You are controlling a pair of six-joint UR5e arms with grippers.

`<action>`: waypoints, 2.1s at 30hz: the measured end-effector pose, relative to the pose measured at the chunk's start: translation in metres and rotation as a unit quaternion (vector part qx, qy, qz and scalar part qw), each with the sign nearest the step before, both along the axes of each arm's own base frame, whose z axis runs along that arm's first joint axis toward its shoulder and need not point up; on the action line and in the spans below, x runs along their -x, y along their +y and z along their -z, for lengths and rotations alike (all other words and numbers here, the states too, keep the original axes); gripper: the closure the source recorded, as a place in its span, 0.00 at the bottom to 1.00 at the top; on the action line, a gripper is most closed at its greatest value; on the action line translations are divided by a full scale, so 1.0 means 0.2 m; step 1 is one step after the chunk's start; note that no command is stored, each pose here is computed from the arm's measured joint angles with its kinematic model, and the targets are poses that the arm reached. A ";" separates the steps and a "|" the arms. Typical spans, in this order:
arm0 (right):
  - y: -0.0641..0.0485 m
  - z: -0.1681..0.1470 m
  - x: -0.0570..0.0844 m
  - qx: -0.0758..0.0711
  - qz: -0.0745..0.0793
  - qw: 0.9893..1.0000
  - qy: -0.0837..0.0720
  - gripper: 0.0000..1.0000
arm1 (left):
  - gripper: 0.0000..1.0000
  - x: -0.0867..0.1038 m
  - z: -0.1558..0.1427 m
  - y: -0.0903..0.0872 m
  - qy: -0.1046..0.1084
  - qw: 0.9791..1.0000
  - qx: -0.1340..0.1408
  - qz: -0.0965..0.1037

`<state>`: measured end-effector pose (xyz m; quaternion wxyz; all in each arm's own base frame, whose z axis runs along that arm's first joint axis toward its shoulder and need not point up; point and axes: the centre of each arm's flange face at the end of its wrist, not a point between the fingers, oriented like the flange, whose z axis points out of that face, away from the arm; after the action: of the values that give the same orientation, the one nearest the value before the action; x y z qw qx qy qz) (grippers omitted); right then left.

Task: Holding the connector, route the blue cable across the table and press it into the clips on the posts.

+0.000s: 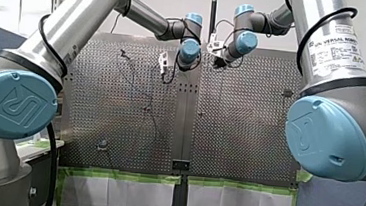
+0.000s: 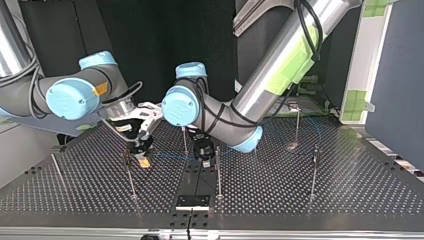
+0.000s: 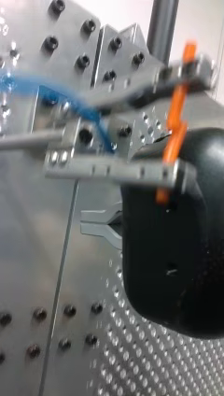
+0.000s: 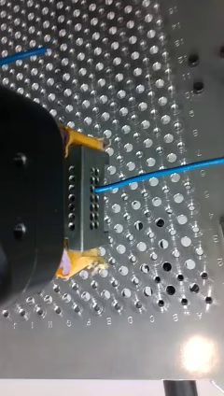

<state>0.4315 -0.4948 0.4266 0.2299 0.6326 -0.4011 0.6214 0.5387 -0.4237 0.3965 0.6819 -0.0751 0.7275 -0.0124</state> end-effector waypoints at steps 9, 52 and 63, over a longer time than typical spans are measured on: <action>0.04 0.12 0.01 -0.025 0.000 1.000 0.011 1.00 | 1.00 0.06 0.03 0.02 -0.009 1.000 0.005 0.001; 0.28 0.70 0.23 -0.126 0.038 0.988 0.075 1.00 | 1.00 0.30 0.88 -0.06 0.015 0.995 -0.025 0.098; 0.30 0.82 0.25 -0.137 0.042 0.986 0.081 1.00 | 1.00 0.33 1.19 0.03 0.038 0.993 -0.029 0.109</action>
<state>0.3822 -0.4354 0.2634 0.1987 0.6887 -0.4892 0.4968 0.4732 -0.4178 0.1591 0.6500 0.0242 0.7569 -0.0631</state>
